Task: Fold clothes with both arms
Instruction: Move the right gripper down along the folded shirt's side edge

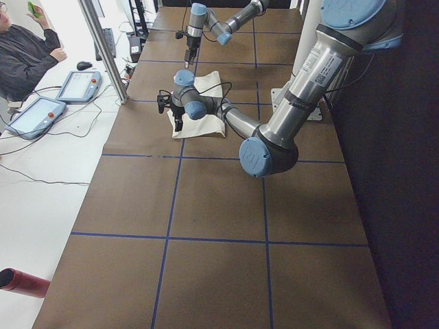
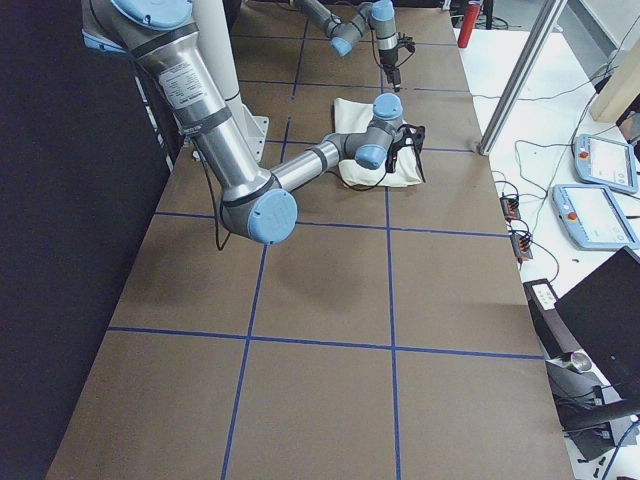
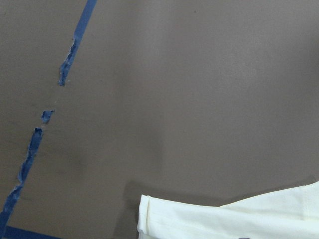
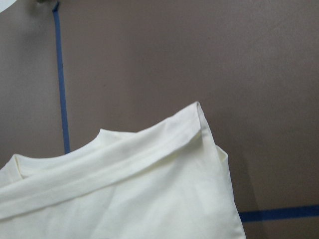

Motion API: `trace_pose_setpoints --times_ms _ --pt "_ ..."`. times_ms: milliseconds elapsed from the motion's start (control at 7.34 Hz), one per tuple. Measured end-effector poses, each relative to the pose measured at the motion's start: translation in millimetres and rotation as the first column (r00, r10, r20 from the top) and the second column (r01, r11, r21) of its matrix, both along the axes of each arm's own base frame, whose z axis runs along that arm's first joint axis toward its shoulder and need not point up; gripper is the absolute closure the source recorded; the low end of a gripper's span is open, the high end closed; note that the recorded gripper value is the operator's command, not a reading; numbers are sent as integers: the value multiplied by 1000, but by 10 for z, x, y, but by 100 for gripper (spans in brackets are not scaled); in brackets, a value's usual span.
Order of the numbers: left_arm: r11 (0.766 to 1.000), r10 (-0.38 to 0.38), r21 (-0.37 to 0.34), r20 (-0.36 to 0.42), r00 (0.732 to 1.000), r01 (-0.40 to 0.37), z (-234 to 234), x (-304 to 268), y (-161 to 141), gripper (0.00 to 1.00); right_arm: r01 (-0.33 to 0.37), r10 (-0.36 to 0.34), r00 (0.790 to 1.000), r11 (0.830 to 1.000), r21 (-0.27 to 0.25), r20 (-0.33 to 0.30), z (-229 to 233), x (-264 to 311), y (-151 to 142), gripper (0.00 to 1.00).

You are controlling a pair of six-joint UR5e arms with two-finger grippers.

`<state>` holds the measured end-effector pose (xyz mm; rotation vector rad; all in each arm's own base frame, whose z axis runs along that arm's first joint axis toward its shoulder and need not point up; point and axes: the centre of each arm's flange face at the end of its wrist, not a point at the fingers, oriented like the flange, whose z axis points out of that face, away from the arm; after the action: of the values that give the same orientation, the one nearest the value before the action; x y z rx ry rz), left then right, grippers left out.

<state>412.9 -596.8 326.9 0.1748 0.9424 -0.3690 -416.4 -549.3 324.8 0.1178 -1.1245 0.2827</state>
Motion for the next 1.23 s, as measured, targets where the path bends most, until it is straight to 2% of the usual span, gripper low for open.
trace_pose_setpoints --times_ms 273,409,681,954,1090,1226 --pt "1000 -5 19 -20 1000 5 -189 -85 81 0 44 -43 999 999 7 -29 380 49 807 0" --pt "1000 -7 20 -21 1000 8 -247 -108 105 0 55 -55 997 998 4 -46 501 32 995 2" --pt "1000 -10 20 -21 1000 11 -279 -122 119 0 67 -67 996 998 -1 -67 586 -125 1056 8" --pt "1000 -12 19 -19 1000 13 -270 -132 117 0 59 -59 995 998 3 -78 535 -364 888 68" --pt "1000 -13 18 -18 1000 13 -267 -133 117 1 59 -58 995 998 6 -76 503 -400 848 93" --pt "1000 -13 17 -18 1000 13 -265 -133 116 1 61 -61 995 998 7 -73 489 -400 834 100"
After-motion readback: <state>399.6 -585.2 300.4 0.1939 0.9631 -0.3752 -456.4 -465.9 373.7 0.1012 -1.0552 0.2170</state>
